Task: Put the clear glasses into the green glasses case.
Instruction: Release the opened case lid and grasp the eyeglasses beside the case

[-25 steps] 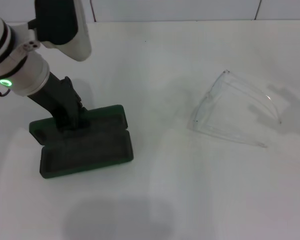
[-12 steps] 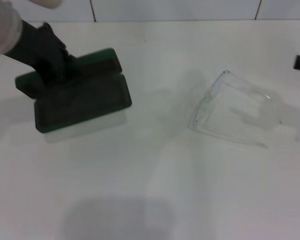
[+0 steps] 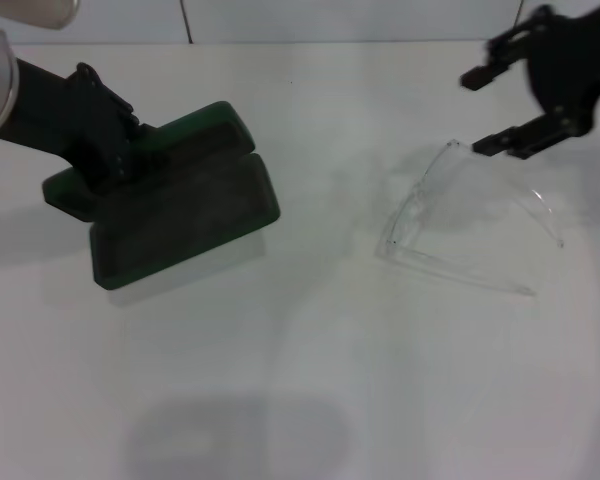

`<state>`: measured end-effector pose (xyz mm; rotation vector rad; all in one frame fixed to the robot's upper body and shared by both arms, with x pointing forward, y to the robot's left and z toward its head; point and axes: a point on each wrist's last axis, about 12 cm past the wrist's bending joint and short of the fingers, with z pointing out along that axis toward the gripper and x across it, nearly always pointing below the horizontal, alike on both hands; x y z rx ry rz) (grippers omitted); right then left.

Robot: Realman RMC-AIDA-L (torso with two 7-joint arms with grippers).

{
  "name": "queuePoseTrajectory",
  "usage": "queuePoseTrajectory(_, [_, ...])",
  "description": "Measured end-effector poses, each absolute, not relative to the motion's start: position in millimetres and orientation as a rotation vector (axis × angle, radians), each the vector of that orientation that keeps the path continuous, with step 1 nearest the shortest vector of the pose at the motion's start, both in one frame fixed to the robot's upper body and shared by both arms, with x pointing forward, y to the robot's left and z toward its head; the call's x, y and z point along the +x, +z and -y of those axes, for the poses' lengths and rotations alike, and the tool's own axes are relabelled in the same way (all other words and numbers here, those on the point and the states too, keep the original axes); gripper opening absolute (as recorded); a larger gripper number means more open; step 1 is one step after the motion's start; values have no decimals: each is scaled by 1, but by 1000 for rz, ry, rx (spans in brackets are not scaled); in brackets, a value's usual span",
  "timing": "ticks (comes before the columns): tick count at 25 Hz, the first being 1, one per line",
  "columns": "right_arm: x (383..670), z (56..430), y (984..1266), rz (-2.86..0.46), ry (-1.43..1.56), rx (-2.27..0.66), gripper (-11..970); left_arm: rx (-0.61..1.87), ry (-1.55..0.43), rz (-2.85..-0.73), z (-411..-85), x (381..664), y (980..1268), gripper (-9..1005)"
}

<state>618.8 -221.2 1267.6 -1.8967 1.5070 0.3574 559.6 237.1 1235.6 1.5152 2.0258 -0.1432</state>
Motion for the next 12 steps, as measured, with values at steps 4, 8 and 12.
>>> queuePoseTrajectory(4, [628,174,1267,-1373,168,-2146,614,1484,-204,-1998,-237,557,1232,192])
queuePoseTrajectory(8, [631,146,1260,-1259,12,-2320,601,1460,-255,-1993,-238,554,1229,192])
queuePoseTrajectory(12, [636,121,1238,-1176,-126,-2504,588,1442,-288,-1993,-240,549,1225,192])
